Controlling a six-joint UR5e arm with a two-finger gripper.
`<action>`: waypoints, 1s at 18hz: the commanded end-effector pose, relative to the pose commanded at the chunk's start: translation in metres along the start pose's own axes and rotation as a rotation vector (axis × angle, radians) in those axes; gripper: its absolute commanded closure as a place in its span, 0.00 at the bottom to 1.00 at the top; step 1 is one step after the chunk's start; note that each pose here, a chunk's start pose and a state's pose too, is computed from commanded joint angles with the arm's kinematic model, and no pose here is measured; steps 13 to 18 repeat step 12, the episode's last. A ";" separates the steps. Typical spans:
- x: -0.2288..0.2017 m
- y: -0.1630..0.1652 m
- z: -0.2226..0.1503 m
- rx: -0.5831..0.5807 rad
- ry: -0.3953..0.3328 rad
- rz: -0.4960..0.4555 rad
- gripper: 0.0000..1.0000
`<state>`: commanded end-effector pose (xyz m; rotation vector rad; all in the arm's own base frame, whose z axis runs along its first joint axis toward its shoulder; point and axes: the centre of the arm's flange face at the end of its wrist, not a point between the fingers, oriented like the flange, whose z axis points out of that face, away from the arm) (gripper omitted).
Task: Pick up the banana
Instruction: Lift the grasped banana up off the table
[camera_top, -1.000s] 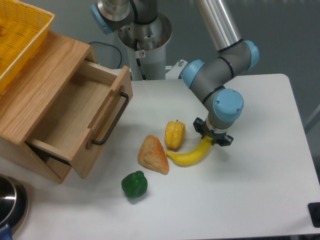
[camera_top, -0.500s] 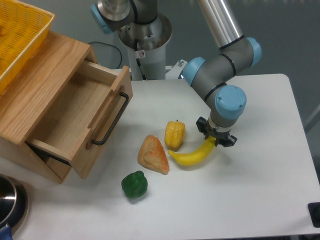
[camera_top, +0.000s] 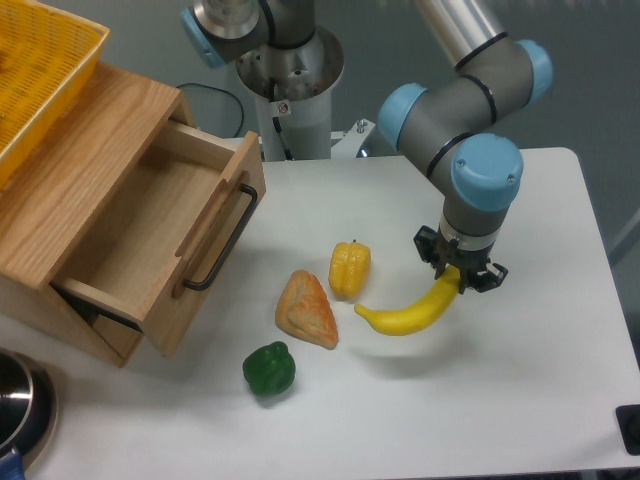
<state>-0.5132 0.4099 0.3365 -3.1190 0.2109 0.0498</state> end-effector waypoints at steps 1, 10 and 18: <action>0.001 -0.001 -0.002 -0.001 0.003 0.017 0.83; 0.005 -0.001 -0.049 -0.022 0.048 0.144 0.85; 0.004 -0.001 -0.048 -0.023 0.049 0.144 0.85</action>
